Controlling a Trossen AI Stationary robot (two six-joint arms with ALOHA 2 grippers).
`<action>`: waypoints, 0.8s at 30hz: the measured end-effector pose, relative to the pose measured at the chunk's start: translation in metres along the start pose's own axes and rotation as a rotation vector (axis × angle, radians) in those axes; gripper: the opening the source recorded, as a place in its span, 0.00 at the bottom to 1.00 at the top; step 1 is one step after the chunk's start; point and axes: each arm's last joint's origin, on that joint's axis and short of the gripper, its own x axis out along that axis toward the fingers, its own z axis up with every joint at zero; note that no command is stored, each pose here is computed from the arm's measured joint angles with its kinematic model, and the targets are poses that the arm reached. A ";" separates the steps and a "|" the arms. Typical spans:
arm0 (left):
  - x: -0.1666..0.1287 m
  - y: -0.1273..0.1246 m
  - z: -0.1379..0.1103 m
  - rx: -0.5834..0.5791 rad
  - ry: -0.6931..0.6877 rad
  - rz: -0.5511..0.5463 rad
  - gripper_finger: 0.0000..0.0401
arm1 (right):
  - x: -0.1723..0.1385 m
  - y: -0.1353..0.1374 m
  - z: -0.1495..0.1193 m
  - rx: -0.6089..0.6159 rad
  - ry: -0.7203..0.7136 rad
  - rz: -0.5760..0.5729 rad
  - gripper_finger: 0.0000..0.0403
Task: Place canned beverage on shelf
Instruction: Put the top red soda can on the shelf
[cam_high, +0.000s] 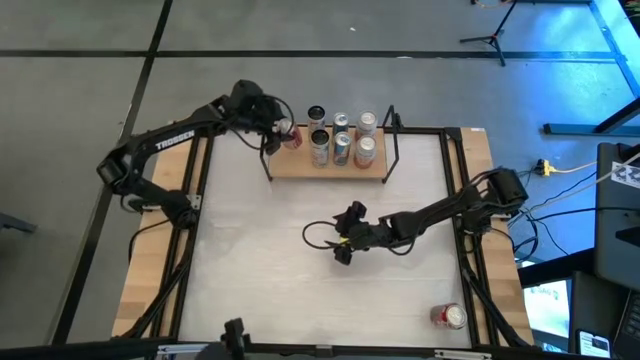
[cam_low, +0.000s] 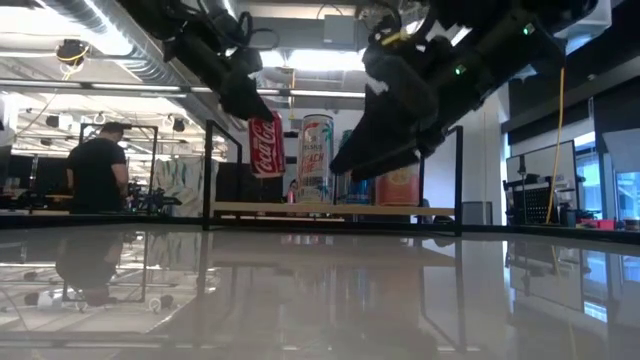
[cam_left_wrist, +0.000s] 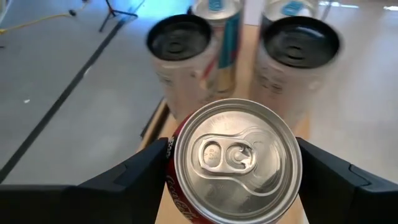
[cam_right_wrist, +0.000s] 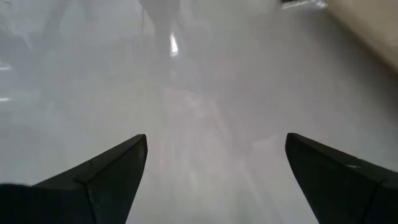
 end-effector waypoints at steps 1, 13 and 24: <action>0.001 0.003 0.000 -0.003 -0.005 0.008 0.68 | 0.002 0.001 -0.002 0.010 0.006 0.010 0.94; 0.030 0.029 -0.019 -0.065 0.030 -0.003 0.68 | 0.003 0.005 -0.005 0.036 0.027 0.051 0.94; 0.034 0.031 -0.022 -0.068 0.042 -0.005 0.72 | 0.003 0.005 -0.005 0.040 0.024 0.045 0.94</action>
